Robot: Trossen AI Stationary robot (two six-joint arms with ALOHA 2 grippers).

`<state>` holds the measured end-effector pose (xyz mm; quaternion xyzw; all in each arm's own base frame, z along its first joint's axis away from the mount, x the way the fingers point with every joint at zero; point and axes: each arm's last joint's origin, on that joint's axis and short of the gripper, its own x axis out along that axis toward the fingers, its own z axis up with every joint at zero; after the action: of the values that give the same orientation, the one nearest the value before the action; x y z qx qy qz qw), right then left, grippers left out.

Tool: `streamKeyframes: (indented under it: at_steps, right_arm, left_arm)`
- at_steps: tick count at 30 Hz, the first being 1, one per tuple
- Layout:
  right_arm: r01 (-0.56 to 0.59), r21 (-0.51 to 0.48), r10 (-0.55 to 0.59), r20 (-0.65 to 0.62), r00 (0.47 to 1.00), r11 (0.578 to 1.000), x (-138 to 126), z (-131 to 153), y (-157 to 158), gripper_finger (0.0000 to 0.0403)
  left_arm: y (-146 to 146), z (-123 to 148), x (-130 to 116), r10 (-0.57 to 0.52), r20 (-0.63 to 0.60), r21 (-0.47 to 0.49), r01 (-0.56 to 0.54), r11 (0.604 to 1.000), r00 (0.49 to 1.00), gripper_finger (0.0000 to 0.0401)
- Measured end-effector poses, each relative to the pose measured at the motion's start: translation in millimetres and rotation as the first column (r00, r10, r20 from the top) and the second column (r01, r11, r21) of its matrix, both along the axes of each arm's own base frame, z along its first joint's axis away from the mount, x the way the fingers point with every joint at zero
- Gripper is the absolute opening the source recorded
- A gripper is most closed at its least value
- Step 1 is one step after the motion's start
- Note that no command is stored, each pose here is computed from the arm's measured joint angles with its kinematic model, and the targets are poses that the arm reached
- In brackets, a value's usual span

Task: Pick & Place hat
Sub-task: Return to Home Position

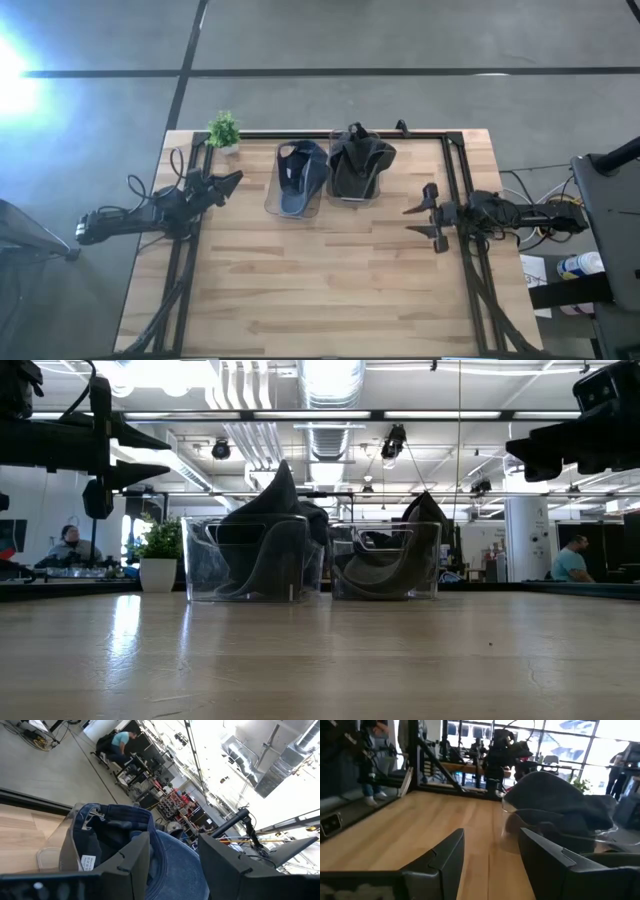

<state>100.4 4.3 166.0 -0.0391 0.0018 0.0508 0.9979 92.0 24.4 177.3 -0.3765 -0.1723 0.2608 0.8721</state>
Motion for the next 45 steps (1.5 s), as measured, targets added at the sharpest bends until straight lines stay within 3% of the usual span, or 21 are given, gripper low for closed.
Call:
streamKeyframes:
  at_steps: [8, 45]
  right_arm:
    - [0.004, 0.063, -0.004, -0.005, 1.000, 0.998, 0.0, 0.1, -0.1, 0.0182]
    - [0.006, 0.060, -0.006, -0.007, 1.000, 0.998, 0.0, -0.1, -0.2, 0.0182]
  left_arm:
    - [0.0, 0.1, 0.0, 0.000, 0.000, 0.000, 0.000, 1.000, 1.000, 0.0161]
    - [0.0, 0.5, 0.0, 0.000, 0.001, 0.000, 0.000, 1.000, 1.000, 0.0161]
